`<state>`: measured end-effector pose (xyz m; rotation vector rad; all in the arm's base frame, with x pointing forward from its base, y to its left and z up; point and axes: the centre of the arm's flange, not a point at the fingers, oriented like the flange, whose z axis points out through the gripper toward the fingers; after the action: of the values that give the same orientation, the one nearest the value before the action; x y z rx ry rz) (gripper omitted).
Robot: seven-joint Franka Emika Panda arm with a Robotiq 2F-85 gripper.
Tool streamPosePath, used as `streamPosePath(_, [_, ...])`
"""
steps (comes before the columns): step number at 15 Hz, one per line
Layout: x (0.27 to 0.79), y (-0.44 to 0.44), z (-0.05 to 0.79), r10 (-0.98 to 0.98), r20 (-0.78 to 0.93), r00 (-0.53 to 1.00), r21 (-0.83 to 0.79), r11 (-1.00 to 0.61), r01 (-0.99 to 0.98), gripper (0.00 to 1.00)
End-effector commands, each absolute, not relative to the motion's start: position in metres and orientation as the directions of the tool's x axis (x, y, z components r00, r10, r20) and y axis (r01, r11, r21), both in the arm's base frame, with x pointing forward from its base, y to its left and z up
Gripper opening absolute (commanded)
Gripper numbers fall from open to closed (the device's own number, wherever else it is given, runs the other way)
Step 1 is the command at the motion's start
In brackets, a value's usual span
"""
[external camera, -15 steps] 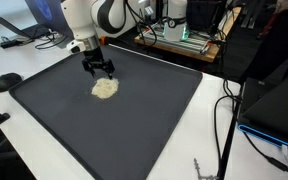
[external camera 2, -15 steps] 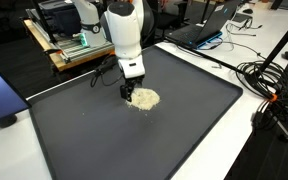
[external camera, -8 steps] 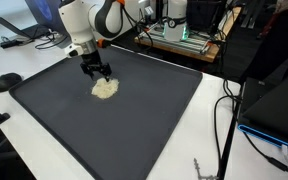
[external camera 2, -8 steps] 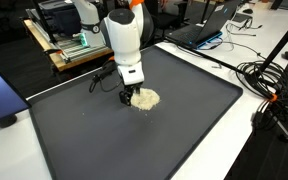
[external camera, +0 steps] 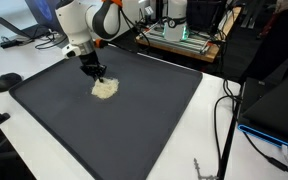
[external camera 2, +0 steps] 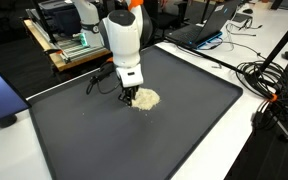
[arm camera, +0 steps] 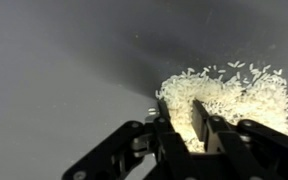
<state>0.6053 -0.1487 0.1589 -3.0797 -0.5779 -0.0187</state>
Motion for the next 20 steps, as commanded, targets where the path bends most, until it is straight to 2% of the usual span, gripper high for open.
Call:
streamPosePath(1, [0.609, -0.153, 0.155, 0.360, -0.021, 0.933, -0.003, -0.933, 0.360, 0.05])
streamPosePath(3, [0.609, -0.155, 0.156, 0.359, -0.022, 0.933, -0.001, -0.933, 0.359, 0.01])
streamPosePath(5, [0.609, -0.156, 0.157, 0.354, -0.020, 0.935, 0.002, -0.935, 0.354, 0.04])
streamPosePath(17, [0.609, -0.156, 0.161, 0.348, -0.004, 0.938, 0.004, -0.938, 0.348, 0.03])
streamPosePath(18, [0.608, -0.155, 0.162, 0.343, -0.010, 0.939, 0.012, -0.939, 0.343, 0.31])
streamPosePath(19, [0.607, -0.153, 0.165, 0.351, 0.000, 0.936, 0.012, -0.936, 0.351, 0.32])
streamPosePath(20, [0.606, -0.152, 0.168, 0.354, 0.006, 0.935, 0.020, -0.935, 0.354, 0.37])
